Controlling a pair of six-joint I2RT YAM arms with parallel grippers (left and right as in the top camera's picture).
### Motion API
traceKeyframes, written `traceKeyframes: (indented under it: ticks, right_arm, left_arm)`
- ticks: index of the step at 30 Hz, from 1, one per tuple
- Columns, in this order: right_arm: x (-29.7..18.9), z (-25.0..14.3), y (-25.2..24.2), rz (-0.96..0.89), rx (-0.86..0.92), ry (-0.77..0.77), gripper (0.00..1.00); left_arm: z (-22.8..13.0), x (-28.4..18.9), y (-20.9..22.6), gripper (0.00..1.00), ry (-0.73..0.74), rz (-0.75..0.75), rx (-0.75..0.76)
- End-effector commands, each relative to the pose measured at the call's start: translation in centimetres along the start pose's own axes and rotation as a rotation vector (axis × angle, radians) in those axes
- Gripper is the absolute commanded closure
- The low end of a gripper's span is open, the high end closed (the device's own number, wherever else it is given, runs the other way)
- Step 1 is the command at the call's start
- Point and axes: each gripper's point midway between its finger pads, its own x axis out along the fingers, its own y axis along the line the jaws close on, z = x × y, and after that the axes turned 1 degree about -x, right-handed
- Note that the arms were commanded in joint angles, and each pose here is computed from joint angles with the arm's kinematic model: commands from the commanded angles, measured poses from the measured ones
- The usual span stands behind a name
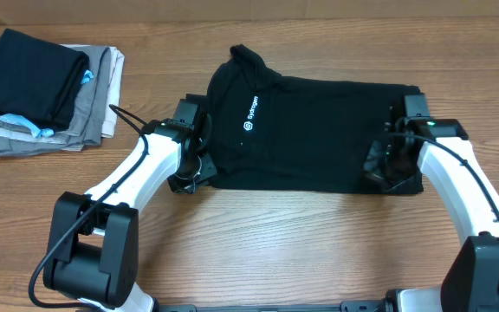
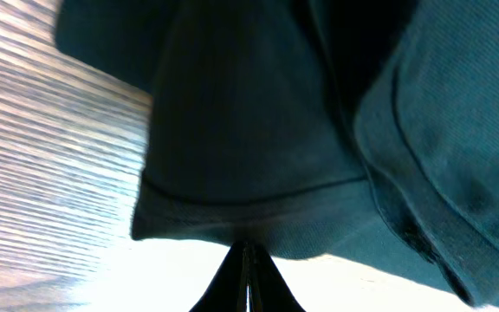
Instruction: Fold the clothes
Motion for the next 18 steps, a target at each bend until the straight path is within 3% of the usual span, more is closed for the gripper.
traceKeyframes:
  ticks: [1,5,9,18]
  right_arm:
    - [-0.1,1.0,-3.3,-0.067,0.119,-0.02,0.74]
    - [-0.2,1.4,-5.9,-0.076,0.223,-0.015,0.74]
    - [0.6,1.2,-8.2,-0.072,0.316,-0.003,0.86]
    - [4.0,1.0,-9.5,-0.025,0.367,-0.042,0.96]
  left_arm:
    - [0.9,-0.2,1.2,0.96,-0.055,0.057,0.009]
    - [0.9,-0.2,1.2,0.96,-0.052,0.057,0.028]
    - [0.9,-0.2,1.1,0.96,-0.053,0.056,0.028]
    - [1.3,-0.2,1.1,0.96,-0.074,0.06,0.028]
